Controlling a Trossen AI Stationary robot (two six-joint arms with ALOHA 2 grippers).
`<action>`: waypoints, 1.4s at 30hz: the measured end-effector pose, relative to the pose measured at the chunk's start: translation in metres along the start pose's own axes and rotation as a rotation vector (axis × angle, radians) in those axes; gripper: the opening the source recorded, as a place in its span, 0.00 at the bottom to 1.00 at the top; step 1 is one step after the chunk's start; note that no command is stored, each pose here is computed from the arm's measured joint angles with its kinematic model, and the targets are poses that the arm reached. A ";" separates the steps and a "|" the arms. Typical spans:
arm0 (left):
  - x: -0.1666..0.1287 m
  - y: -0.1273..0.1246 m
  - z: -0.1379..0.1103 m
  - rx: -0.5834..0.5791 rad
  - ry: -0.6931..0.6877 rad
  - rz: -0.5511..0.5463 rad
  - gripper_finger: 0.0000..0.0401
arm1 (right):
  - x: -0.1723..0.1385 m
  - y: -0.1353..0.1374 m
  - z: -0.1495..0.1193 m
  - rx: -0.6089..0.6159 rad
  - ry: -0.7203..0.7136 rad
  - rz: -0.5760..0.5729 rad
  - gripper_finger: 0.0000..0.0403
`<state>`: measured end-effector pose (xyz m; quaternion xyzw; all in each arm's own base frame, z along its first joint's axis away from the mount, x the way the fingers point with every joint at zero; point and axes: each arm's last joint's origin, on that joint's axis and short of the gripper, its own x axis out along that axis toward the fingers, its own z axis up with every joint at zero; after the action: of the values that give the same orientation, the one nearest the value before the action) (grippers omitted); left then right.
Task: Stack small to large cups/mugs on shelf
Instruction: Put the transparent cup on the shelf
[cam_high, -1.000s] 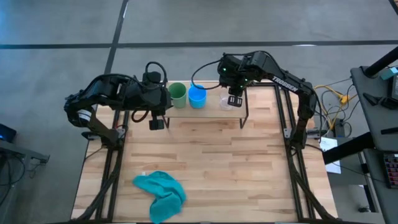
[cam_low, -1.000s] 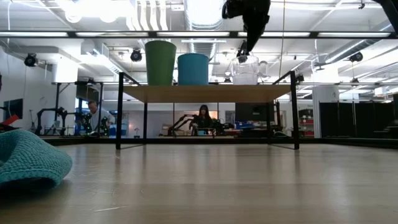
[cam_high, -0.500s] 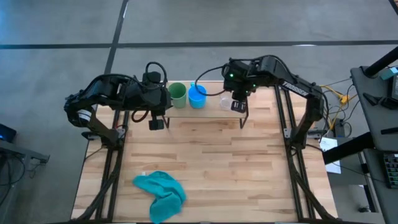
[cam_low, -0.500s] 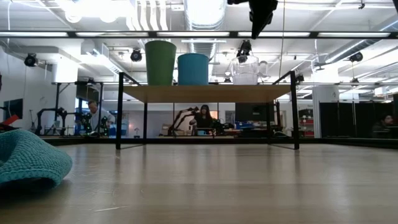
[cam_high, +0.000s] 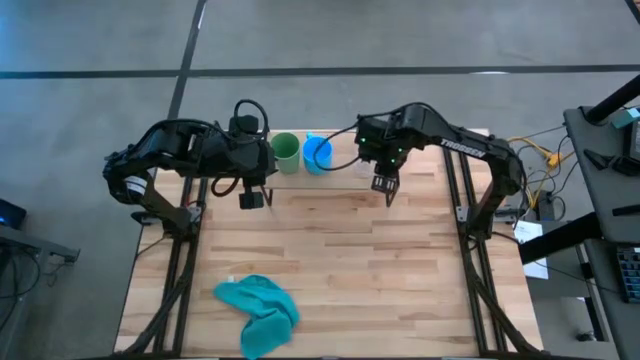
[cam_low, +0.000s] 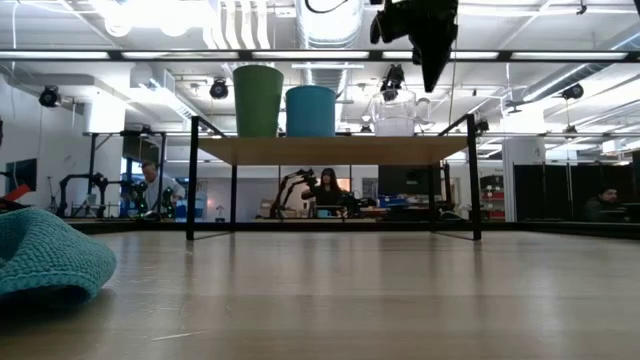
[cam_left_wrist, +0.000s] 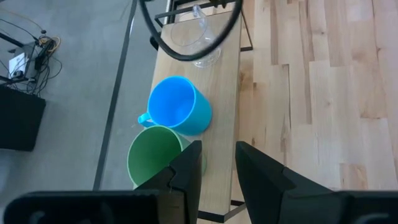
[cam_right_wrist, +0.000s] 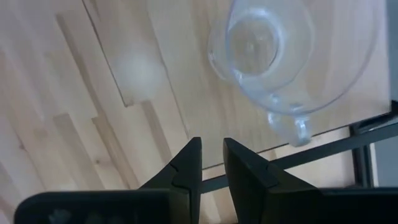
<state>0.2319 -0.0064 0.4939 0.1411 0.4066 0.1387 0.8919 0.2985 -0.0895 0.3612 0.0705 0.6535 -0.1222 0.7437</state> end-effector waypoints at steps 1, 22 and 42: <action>0.000 0.000 0.000 0.000 0.000 0.000 0.21 | 0.003 0.000 -0.001 -0.001 0.011 0.000 0.15; 0.000 0.000 0.000 0.009 0.000 0.000 0.21 | 0.023 -0.003 -0.001 -0.032 0.059 -0.107 0.15; 0.000 0.000 0.000 0.008 0.000 0.000 0.21 | 0.024 -0.028 0.005 -0.040 -0.003 -0.207 0.15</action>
<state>0.2319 -0.0064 0.4939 0.1447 0.4071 0.1371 0.8914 0.2985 -0.1202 0.3395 -0.0126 0.6585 -0.1853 0.7293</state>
